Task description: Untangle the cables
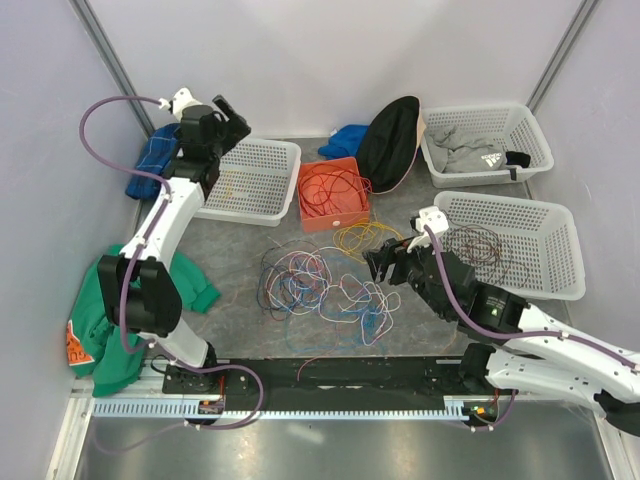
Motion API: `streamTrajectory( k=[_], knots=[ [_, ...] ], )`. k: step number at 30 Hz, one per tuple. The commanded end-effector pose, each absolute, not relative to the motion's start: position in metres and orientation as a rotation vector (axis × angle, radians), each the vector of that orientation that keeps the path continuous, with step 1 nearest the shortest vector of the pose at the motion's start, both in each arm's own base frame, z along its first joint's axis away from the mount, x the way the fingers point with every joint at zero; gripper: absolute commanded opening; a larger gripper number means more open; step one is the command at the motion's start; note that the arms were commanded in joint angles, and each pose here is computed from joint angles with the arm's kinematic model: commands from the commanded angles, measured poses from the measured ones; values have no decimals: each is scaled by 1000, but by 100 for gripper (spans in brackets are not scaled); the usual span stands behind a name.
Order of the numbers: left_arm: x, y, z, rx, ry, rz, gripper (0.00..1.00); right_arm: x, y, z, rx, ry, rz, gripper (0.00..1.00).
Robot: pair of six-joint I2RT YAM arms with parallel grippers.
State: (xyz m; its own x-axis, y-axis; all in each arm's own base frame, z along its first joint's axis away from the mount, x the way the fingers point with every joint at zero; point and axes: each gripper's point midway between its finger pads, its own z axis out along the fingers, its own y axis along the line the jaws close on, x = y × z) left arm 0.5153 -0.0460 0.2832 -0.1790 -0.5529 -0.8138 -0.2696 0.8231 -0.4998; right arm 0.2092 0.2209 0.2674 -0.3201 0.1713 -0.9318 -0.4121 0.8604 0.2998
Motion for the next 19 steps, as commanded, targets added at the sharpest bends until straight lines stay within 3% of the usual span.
streamTrajectory(
  k=[1,4,12,19],
  knots=[
    [476,-97,404,-396,1570,-427,100,216,225,276,-183,1767,574,71],
    [433,-134,405,-336,1600,-505,100,215,231,274,-182,1773,604,71],
    [321,-221,315,-265,1896,-682,100,213,234,263,-202,1793,608,72],
    [277,-239,265,-199,2031,-646,100,215,233,259,-197,1807,588,71]
  ],
)
